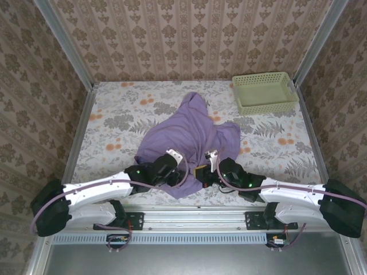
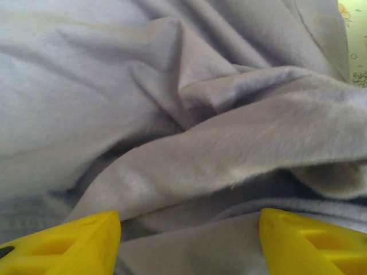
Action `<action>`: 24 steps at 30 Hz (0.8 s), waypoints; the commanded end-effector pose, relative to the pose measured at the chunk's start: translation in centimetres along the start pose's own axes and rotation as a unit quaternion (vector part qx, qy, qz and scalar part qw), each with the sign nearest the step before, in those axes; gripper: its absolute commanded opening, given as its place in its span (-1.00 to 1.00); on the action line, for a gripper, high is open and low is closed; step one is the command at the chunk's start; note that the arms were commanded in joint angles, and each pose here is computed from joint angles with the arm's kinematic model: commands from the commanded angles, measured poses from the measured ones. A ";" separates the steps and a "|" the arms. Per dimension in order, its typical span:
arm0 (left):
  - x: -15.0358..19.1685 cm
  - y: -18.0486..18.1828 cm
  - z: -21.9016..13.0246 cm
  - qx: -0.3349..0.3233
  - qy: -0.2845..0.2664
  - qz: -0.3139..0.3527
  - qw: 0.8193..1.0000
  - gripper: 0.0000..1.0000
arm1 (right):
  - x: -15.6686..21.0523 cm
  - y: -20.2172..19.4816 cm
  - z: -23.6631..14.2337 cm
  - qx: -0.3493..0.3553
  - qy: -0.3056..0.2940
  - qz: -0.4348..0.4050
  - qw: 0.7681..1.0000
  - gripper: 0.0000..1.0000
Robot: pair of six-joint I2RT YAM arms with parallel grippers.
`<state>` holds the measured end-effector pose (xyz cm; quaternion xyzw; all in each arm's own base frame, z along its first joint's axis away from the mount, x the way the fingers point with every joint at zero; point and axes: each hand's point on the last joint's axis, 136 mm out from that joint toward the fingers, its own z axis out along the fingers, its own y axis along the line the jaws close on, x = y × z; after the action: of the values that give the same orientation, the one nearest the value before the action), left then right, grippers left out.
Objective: Fold the inside-out t-shirt
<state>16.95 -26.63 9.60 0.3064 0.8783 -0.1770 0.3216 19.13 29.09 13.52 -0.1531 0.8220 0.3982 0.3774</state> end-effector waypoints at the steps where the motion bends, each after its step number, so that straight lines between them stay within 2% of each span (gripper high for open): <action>1: -3.2 -1.8 0.3 0.024 -0.041 0.013 0.999 0.32 | -1.2 1.4 0.0 -0.017 -0.013 -0.014 1.000 -1.00; 5: -3.8 -0.3 1.2 -0.020 -0.050 -0.008 0.999 0.30 | -0.9 1.2 0.1 -0.015 -0.011 -0.010 1.000 -1.00; 7: -4.3 0.2 1.6 -0.027 -0.059 -0.022 0.998 0.16 | -0.5 0.9 0.1 -0.011 -0.008 -0.006 1.000 -1.00; 10: -4.6 1.2 1.9 -0.046 -0.062 -0.034 0.996 -0.17 | -0.2 0.0 0.0 0.004 -0.010 0.001 1.000 -1.00; 13: -5.0 1.6 1.5 -0.054 -0.067 -0.035 0.996 -0.48 | 0.1 -1.5 -0.3 0.042 -0.010 0.008 0.999 -1.00; 19: -4.9 2.0 0.6 -0.059 -0.070 -0.031 0.995 -0.95 | 0.6 -4.2 -0.4 0.118 0.000 0.017 0.993 -1.00; 20: -4.8 2.0 0.4 -0.059 -0.071 -0.029 0.995 -1.00 | 0.5 -4.2 -0.3 0.121 0.001 0.016 0.993 -1.00; 24: -4.7 1.7 -0.9 -0.042 -0.093 -0.031 0.994 -1.00 | 0.1 -5.5 -0.5 0.165 0.005 0.014 0.986 -1.00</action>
<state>20.56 -27.68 12.12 0.2547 0.8679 -0.1727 0.3900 20.82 26.50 10.97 -0.1020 0.8648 0.3088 0.3826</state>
